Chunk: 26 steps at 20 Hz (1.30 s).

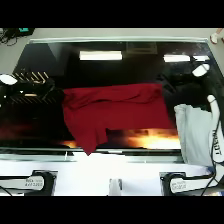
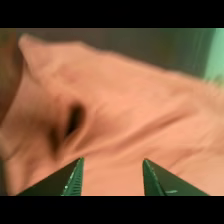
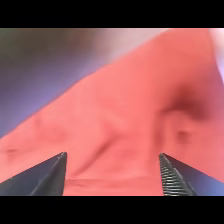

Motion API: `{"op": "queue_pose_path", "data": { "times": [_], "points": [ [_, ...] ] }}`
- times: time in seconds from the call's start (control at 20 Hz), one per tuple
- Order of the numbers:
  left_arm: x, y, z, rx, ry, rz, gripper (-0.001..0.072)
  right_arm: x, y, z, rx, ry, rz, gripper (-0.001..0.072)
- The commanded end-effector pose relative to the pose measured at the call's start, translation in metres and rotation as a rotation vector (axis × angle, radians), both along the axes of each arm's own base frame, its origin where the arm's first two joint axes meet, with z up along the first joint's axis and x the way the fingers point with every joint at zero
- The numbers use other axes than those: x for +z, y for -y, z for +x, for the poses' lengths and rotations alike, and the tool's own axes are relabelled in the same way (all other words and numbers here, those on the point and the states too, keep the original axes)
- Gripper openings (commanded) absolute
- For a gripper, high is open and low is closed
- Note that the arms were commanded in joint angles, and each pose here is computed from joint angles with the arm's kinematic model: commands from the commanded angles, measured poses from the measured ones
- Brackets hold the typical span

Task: Fold the shirts.

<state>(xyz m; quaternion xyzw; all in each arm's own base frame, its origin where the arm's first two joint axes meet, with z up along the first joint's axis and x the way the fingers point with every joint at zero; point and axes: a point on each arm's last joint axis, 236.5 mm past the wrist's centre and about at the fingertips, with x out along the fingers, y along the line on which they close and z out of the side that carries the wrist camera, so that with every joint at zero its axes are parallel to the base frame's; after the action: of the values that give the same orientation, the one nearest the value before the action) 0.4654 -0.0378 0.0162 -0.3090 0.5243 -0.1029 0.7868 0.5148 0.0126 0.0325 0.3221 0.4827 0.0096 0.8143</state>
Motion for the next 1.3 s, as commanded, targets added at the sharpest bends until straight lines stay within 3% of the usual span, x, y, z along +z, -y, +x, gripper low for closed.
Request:
{"op": "queue_pose_path", "data": {
  "times": [0.0, 0.1, 0.15, 0.2, 0.35, 0.4, 0.45, 1.0, 1.15, 1.25],
  "points": [
    [-0.029, -0.036, -0.074, -0.114, -0.291, 0.086, 0.0460, -0.011, 0.056, -0.060, 0.040, -0.194, -0.055, 0.0533],
    [-0.044, -0.051, -0.111, -0.125, -0.418, 0.095, 0.0424, -0.024, 0.070, -0.106, 0.095, -0.340, -0.011, 0.0522],
    [-0.051, -0.049, -0.123, -0.120, -0.443, 0.078, 0.0329, -0.031, 0.069, -0.124, 0.124, -0.392, 0.002, 0.0522],
    [-0.060, -0.043, -0.133, -0.106, -0.456, 0.061, 0.0313, -0.038, 0.068, -0.137, 0.144, -0.427, -0.003, 0.0522],
    [-0.087, -0.009, -0.155, -0.094, -0.462, -0.026, 0.0352, -0.050, 0.057, -0.156, 0.150, -0.451, -0.002, 0.0523],
    [-0.095, 0.000, -0.161, -0.101, -0.469, -0.046, 0.0425, -0.050, 0.055, -0.159, 0.149, -0.453, 0.005, 0.0523],
    [-0.102, 0.007, -0.165, -0.102, -0.473, -0.055, 0.0453, -0.051, 0.056, -0.163, 0.155, -0.459, -0.005, 0.0524],
    [-0.120, 0.057, -0.143, -0.126, -0.356, -0.006, 0.0435, -0.049, 0.059, -0.171, 0.168, -0.475, -0.031, 0.0529],
    [-0.120, 0.056, -0.142, -0.117, -0.355, -0.005, 0.0067, -0.049, 0.061, -0.175, 0.196, -0.481, -0.048, 0.0536],
    [-0.116, 0.050, -0.139, -0.115, -0.348, -0.009, 0.0036, -0.054, 0.061, -0.180, 0.198, -0.501, -0.050, 0.0536]
  ]
}}
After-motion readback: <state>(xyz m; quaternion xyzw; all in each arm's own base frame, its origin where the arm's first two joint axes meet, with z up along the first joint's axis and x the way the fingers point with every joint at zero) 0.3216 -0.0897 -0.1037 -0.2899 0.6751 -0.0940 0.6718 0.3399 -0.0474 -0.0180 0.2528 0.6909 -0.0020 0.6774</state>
